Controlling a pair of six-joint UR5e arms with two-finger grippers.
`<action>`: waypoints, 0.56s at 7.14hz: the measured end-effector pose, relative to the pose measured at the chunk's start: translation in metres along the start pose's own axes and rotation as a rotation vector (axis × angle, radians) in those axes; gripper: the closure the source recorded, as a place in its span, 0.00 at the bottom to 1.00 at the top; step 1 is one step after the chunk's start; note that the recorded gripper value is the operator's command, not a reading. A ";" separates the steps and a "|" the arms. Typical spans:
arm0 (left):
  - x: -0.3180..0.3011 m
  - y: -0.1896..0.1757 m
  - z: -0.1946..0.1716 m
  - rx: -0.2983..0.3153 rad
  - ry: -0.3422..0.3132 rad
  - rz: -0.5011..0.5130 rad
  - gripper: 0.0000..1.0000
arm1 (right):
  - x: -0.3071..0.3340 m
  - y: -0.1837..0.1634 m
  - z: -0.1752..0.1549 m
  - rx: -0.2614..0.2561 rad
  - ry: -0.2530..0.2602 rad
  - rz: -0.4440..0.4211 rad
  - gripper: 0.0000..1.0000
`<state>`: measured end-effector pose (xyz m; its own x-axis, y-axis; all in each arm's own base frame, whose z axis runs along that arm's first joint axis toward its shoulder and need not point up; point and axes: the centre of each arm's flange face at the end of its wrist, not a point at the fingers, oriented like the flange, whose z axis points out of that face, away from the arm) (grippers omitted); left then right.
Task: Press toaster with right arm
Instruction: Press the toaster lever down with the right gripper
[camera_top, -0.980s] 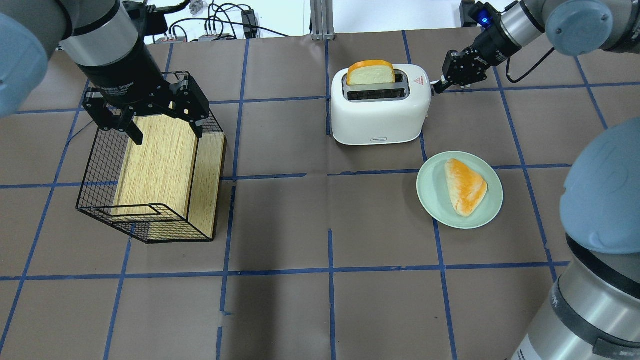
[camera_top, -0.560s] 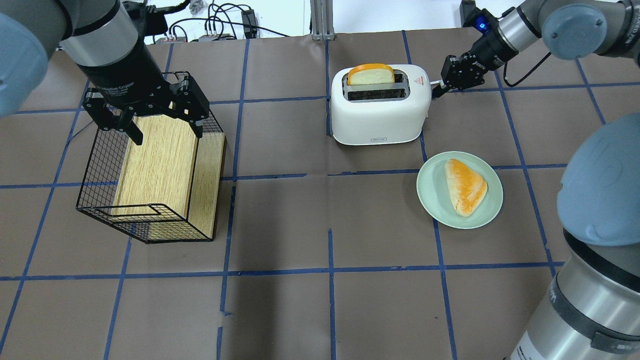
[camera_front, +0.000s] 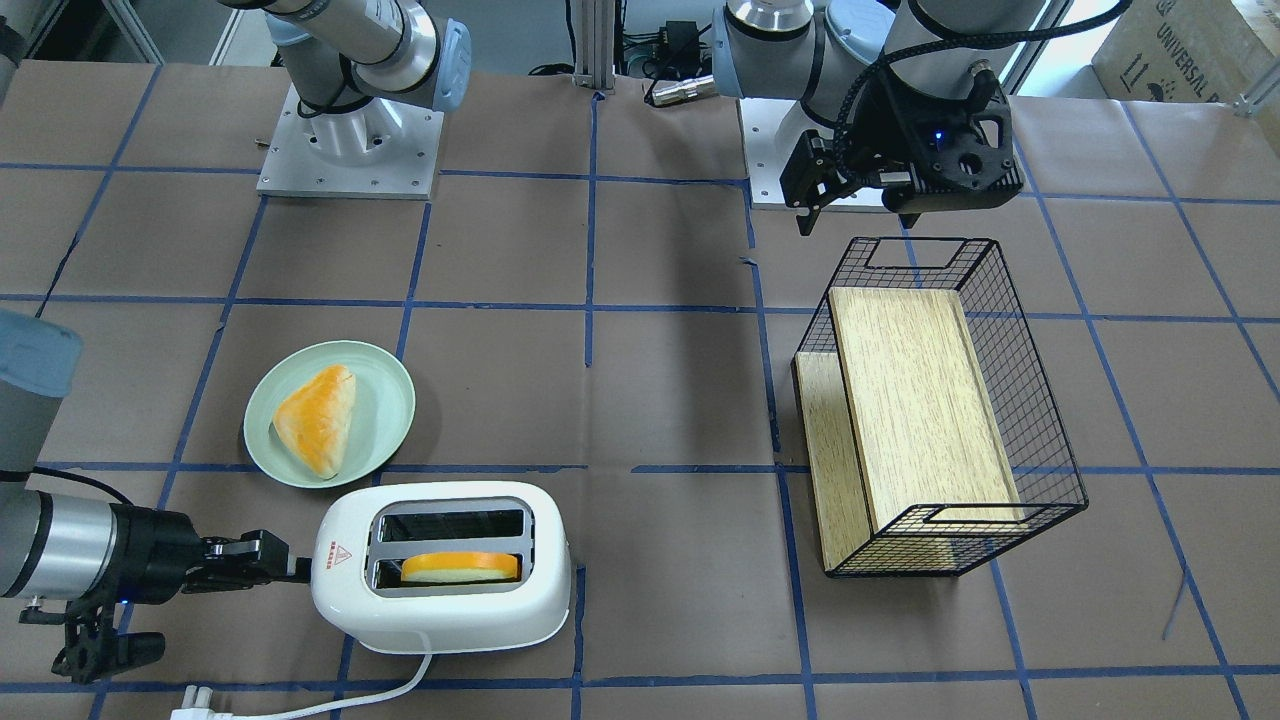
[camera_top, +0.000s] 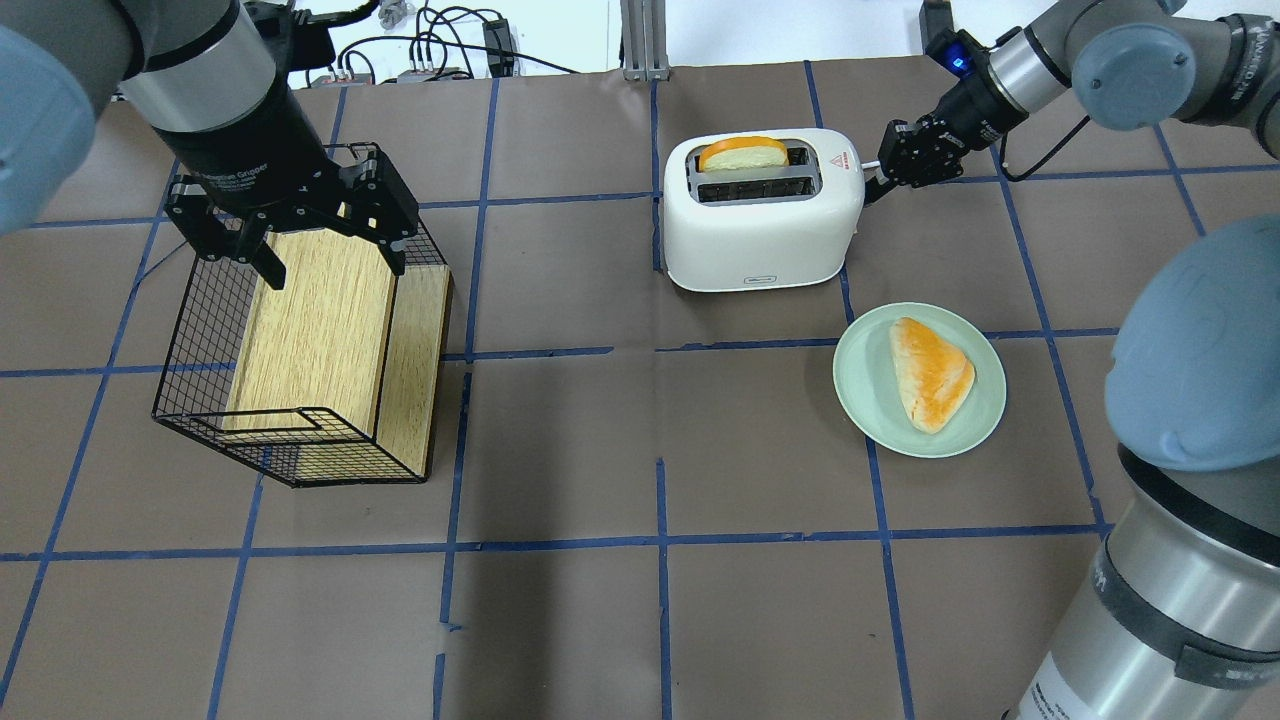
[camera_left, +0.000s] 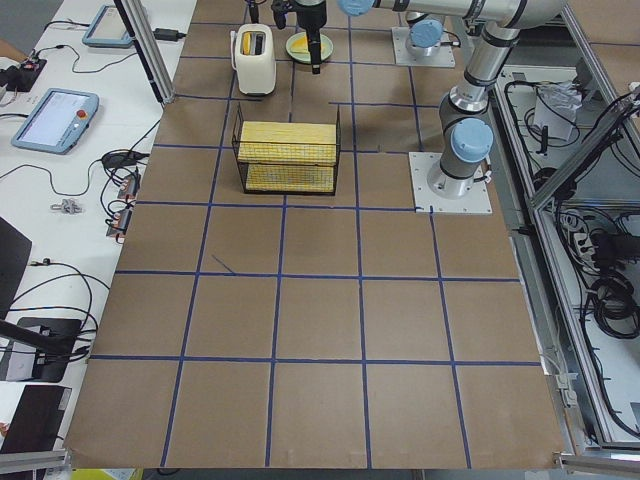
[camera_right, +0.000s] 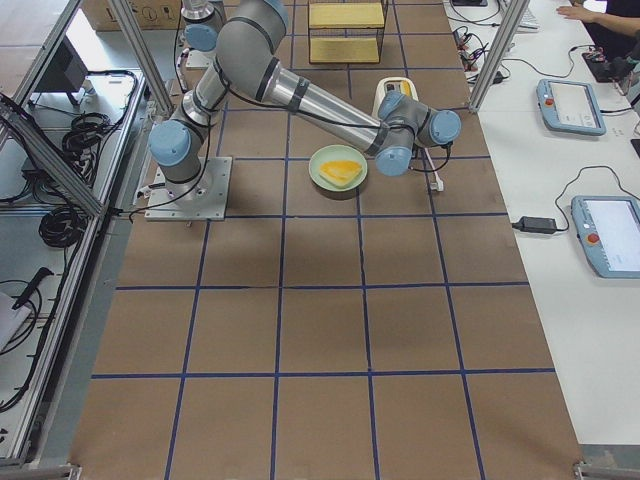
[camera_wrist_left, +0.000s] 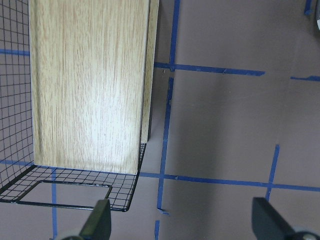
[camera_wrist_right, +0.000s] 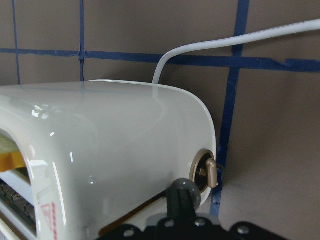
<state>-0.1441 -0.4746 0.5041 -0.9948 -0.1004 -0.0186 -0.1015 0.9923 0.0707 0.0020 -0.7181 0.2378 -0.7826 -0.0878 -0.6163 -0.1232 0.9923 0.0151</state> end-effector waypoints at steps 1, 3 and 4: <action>0.000 0.000 0.000 0.000 0.000 0.000 0.00 | 0.002 -0.002 0.002 0.003 0.001 -0.002 1.00; 0.000 0.000 0.000 0.000 0.000 0.000 0.00 | 0.000 -0.003 0.001 0.006 0.008 0.006 0.42; 0.000 0.000 0.000 0.000 0.000 0.000 0.00 | -0.005 -0.004 -0.005 0.007 0.032 0.012 0.07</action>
<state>-0.1441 -0.4746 0.5041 -0.9948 -0.1005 -0.0186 -0.1015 0.9923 0.0706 0.0038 -0.7218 0.2447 -0.8030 -0.0784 -0.5908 -0.1092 0.9939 0.0165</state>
